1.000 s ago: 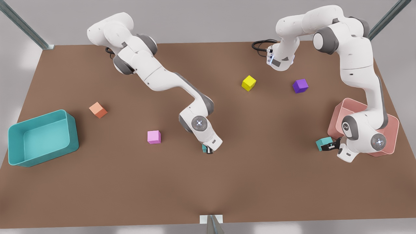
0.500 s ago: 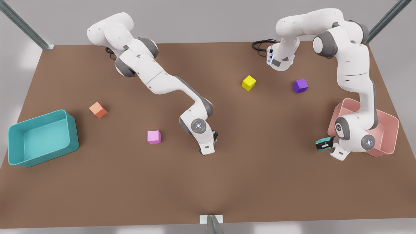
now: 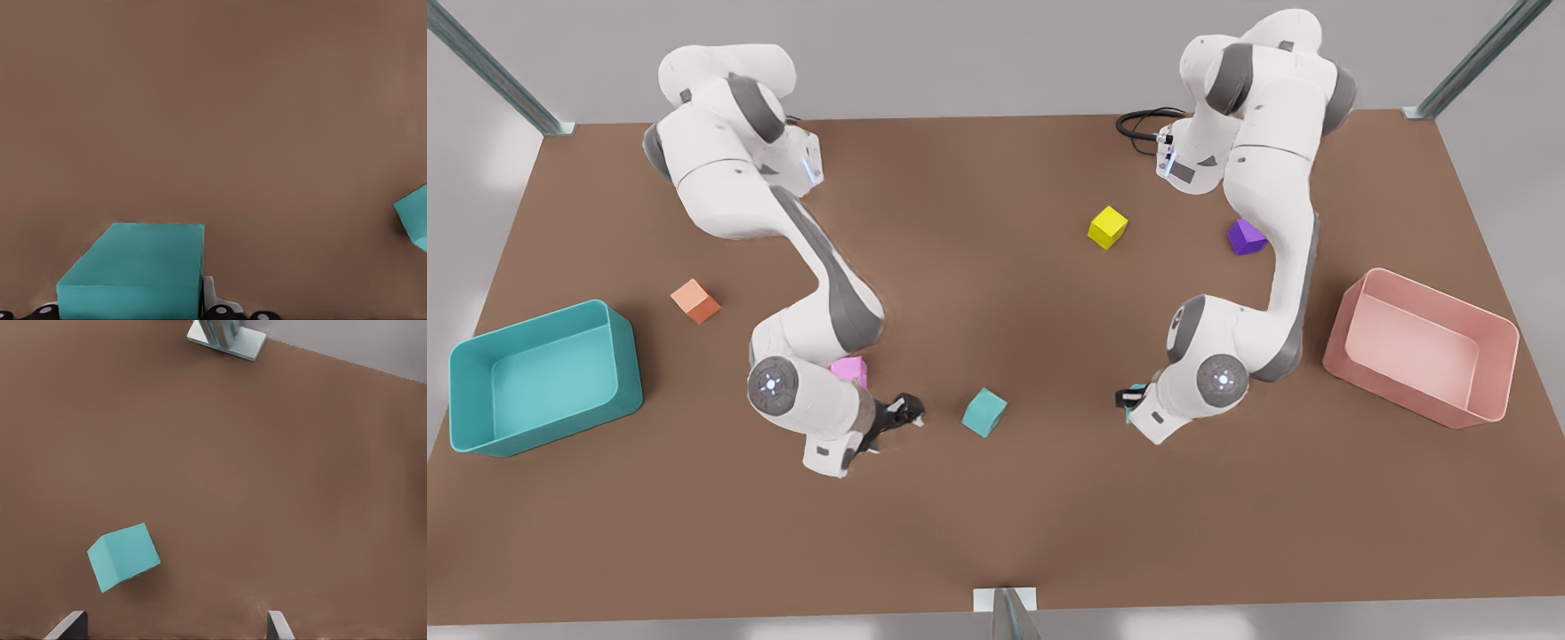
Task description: Stack the two blue cubes on top of each other
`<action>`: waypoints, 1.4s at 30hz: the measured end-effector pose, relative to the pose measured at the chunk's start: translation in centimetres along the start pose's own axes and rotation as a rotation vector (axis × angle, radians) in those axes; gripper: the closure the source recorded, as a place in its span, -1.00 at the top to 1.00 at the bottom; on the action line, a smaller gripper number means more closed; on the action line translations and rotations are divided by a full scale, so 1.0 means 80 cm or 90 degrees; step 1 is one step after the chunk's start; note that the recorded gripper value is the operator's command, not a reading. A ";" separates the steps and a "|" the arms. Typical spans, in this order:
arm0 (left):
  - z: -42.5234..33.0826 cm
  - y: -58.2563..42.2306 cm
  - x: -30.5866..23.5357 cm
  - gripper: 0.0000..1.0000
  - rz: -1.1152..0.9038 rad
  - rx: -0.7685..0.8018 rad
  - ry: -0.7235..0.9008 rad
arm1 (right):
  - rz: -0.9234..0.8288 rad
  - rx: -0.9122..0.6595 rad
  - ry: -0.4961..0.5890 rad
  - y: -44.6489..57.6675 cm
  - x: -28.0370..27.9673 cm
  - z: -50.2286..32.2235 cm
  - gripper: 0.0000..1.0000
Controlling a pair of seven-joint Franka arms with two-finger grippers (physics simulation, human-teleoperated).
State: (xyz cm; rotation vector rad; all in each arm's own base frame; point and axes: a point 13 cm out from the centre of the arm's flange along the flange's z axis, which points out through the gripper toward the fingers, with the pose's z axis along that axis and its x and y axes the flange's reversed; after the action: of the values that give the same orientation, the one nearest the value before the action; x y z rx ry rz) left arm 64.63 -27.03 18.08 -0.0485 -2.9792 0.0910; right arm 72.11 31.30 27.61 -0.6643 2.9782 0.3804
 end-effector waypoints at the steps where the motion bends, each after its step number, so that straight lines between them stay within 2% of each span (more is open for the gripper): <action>1: 0.000 -0.038 0.002 0.08 -0.003 0.010 -0.002 | 0.010 0.047 0.008 -0.040 0.013 -0.047 1.00; 5: 0.005 -0.129 -0.015 0.08 -0.058 0.073 -0.032 | 0.030 0.168 0.010 -0.064 0.085 -0.260 1.00; 8: 0.003 -0.174 -0.035 0.08 -0.104 0.110 -0.062 | 0.047 0.208 0.040 -0.040 0.159 -0.338 1.00; 11: 0.022 -0.241 -0.022 0.08 -0.126 0.121 -0.077 | 0.059 0.209 0.102 -0.029 0.208 -0.329 1.00; 15: 0.052 -0.289 -0.009 0.08 -0.172 0.130 -0.081 | 0.074 0.204 0.145 -0.027 0.236 -0.316 1.00; 23: 0.079 -0.324 -0.027 0.09 -0.268 0.159 -0.108 | 0.091 0.200 0.178 -0.029 0.246 -0.299 1.00; 28: 0.075 -0.327 -0.032 0.13 -0.317 0.174 -0.112 | 0.106 0.200 0.188 -0.058 0.221 -0.269 1.00; 29: 0.075 -0.327 -0.033 0.18 -0.325 0.176 -0.112 | 0.108 0.202 0.183 -0.063 0.215 -0.267 1.00; 30: 0.075 -0.328 -0.033 1.00 -0.333 0.179 -0.112 | 0.109 0.204 0.178 -0.065 0.210 -0.267 1.00; 34: 0.077 -0.331 -0.035 1.00 -0.359 0.188 -0.110 | 0.110 0.207 0.165 -0.071 0.197 -0.263 1.00; 42: 0.041 -0.332 -0.033 1.00 -0.394 0.197 -0.112 | 0.102 0.206 0.220 -0.054 0.219 -0.237 1.00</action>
State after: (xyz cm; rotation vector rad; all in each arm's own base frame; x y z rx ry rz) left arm 65.95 -53.79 16.14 0.9467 -2.9532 0.4917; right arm 57.91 15.57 42.94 -0.5015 3.3121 -0.2352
